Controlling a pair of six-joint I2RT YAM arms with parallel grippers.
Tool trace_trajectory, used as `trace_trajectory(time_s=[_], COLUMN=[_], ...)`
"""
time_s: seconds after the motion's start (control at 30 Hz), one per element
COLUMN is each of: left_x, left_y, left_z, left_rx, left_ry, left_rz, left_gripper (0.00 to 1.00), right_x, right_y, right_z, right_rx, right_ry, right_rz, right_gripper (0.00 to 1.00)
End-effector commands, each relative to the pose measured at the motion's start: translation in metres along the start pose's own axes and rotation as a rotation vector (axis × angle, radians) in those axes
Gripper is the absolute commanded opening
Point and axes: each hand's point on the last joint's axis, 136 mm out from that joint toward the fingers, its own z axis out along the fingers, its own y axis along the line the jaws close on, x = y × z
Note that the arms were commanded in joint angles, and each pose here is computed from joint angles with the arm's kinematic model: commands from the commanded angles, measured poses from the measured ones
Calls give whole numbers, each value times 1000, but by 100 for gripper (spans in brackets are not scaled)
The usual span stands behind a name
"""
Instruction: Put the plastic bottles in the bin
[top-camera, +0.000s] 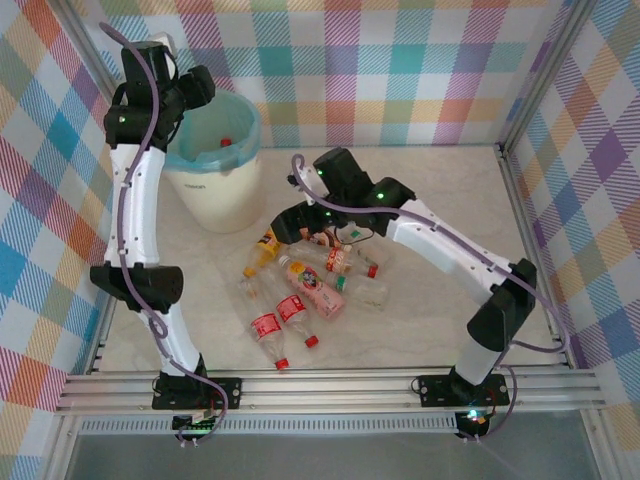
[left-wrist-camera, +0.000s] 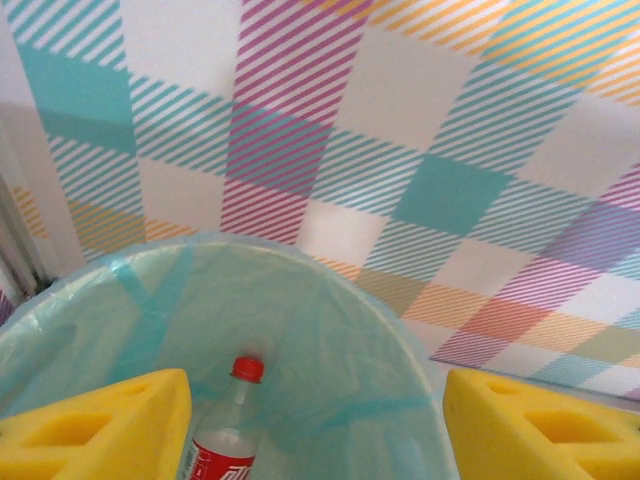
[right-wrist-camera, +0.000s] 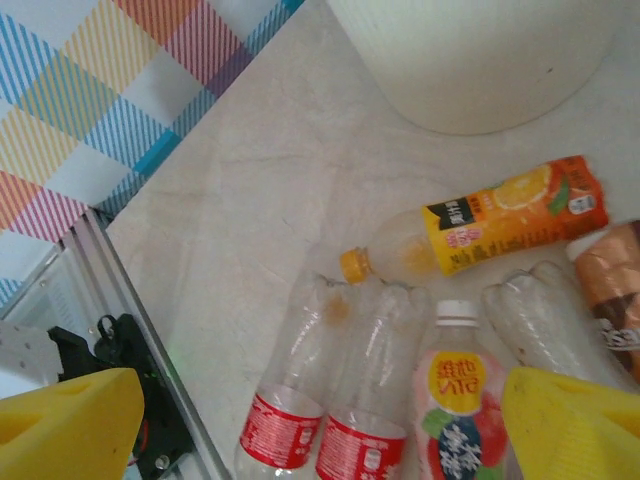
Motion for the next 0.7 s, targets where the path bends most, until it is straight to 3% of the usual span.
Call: trace_trajectory(time_s=[0.0,0.3,0.47,0.67], left_x=[-7,9,29,77], left_y=[-31,-79,-102,-132], left_z=[-34,-73,-88,-112], left_rx=[67,147,218,344], left_ry=[-45,-53,-15,45], left_rz=[54,163,212,301], left_gripper=[68,68,68,68], right_x=[9,49,77,114], right_y=[-14,-66,-67,-64], right_z=[-23,-46,-44,-25], right_rx=[88,227,195,119], right_ry=[-5,70,130,209], right_rz=[-66,-51,-120,-41], right_gripper=[92,86,83,77])
